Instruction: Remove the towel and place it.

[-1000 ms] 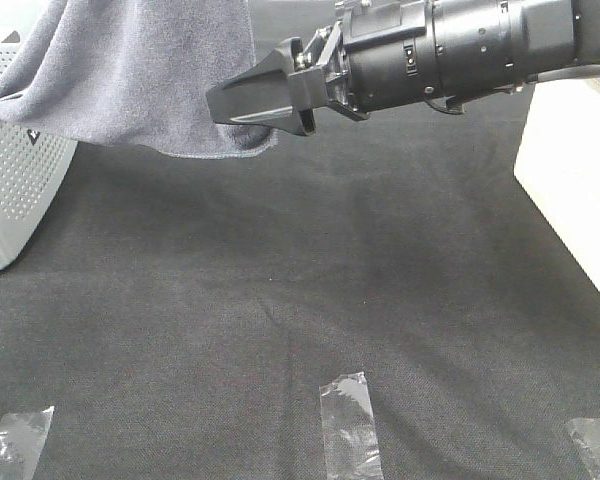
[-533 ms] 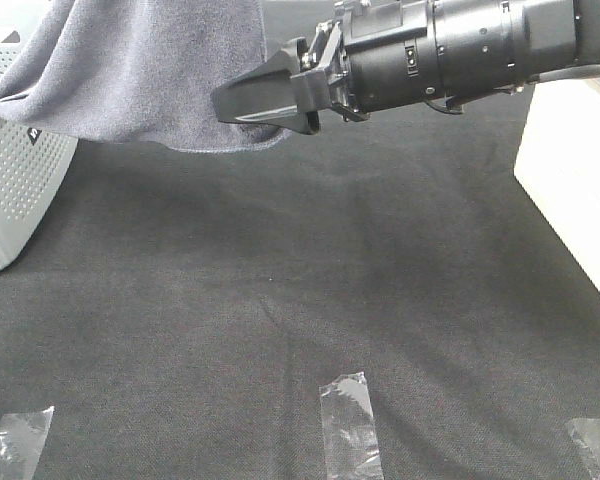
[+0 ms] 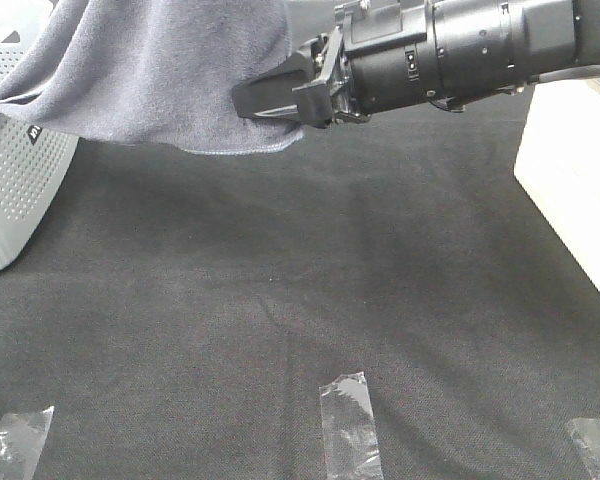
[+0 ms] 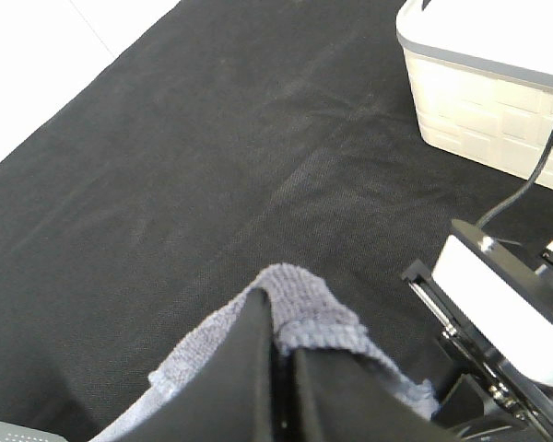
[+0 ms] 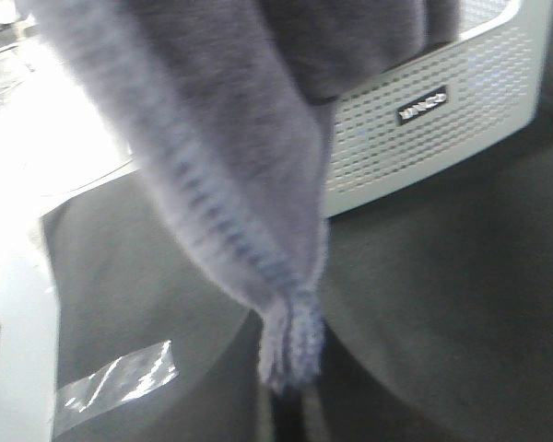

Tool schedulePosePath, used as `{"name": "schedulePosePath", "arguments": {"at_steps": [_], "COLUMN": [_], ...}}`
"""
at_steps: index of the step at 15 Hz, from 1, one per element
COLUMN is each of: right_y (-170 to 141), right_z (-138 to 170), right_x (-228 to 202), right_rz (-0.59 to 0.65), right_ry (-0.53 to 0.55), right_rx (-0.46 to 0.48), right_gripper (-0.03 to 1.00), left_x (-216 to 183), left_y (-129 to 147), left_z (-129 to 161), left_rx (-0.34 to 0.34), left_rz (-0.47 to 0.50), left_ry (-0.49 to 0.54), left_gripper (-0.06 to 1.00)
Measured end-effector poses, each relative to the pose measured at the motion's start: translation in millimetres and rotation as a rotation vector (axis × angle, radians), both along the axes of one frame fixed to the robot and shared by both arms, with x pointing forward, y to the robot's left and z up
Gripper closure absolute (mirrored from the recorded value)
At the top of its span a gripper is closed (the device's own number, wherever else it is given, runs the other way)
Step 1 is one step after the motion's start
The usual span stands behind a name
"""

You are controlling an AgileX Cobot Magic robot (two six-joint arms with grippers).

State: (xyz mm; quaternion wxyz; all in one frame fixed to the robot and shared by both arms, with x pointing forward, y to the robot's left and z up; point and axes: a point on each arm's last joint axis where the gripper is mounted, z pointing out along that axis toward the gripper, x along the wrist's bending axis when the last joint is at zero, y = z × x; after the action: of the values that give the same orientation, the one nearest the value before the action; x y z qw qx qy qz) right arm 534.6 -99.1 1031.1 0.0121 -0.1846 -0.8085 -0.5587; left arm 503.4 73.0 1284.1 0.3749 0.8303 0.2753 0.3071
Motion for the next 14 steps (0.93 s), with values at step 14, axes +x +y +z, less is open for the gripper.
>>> {"name": "schedulePosePath", "arguments": {"at_steps": [14], "right_y": [-25.6], "right_z": [92.5], "right_x": [7.3], "right_rz": [-0.253], "right_ry": [0.237], "right_rx": [-0.426], "right_gripper": [0.95], "left_x": [2.8], "left_y": [0.2], "left_z": [3.9], "left_rx": [0.021], "left_rz": [-0.011], "left_ry": [-0.07], "left_gripper": [0.94]}}
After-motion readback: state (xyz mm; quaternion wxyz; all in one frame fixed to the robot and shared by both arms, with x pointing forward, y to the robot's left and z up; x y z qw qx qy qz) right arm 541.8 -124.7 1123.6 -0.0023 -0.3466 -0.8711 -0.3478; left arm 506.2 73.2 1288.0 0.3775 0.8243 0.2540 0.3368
